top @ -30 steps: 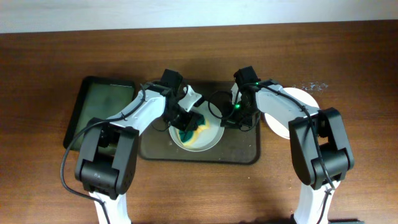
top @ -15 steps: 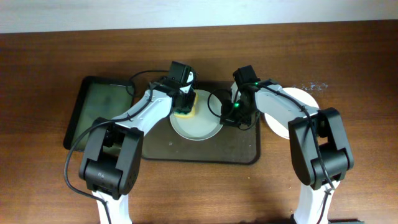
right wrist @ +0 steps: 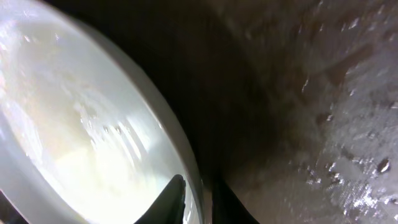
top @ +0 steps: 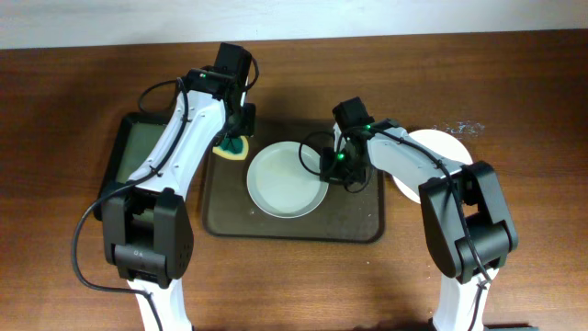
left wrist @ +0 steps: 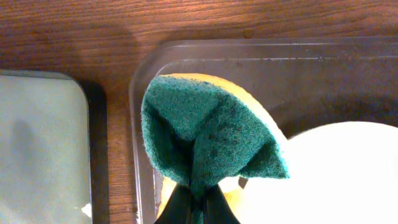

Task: Clean dirty plates on tray and stack at the side
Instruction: 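Return the sponge to the left dish and raise the plate with the right gripper, then carry the plate right with the right gripper and stack it on the pile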

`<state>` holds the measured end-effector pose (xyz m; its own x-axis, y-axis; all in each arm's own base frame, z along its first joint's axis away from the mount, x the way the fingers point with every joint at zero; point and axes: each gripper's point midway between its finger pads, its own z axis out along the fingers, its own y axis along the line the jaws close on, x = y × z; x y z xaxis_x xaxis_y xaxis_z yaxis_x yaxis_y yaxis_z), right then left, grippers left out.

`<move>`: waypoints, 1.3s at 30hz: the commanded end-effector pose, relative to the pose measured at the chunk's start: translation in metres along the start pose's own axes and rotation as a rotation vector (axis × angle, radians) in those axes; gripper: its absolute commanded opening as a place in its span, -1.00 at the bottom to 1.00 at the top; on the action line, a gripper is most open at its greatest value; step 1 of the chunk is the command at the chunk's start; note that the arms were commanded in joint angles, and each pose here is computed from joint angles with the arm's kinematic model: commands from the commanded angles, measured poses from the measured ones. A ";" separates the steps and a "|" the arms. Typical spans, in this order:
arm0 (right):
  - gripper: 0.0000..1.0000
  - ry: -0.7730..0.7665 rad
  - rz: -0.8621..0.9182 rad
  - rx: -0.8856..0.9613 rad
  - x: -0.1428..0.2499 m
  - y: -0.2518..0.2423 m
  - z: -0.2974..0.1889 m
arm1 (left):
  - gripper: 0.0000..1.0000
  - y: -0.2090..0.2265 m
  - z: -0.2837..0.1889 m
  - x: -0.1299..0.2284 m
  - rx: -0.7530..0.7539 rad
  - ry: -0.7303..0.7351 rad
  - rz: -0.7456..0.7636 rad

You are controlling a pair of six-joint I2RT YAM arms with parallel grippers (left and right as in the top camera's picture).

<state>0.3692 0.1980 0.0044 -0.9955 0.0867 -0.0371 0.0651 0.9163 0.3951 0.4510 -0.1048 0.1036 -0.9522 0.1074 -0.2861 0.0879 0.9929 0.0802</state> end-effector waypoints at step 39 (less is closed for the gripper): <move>-0.92 -1.232 -0.467 1.284 0.037 0.080 -0.284 | -1.00 -0.007 -0.003 -0.013 0.043 -0.041 -0.020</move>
<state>0.3228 0.1680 0.2800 -0.4067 -0.5721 -0.7122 0.3787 0.6040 -0.7013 0.4561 -0.1114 0.1050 -0.9456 0.1050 -0.3080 0.0947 0.9943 0.0482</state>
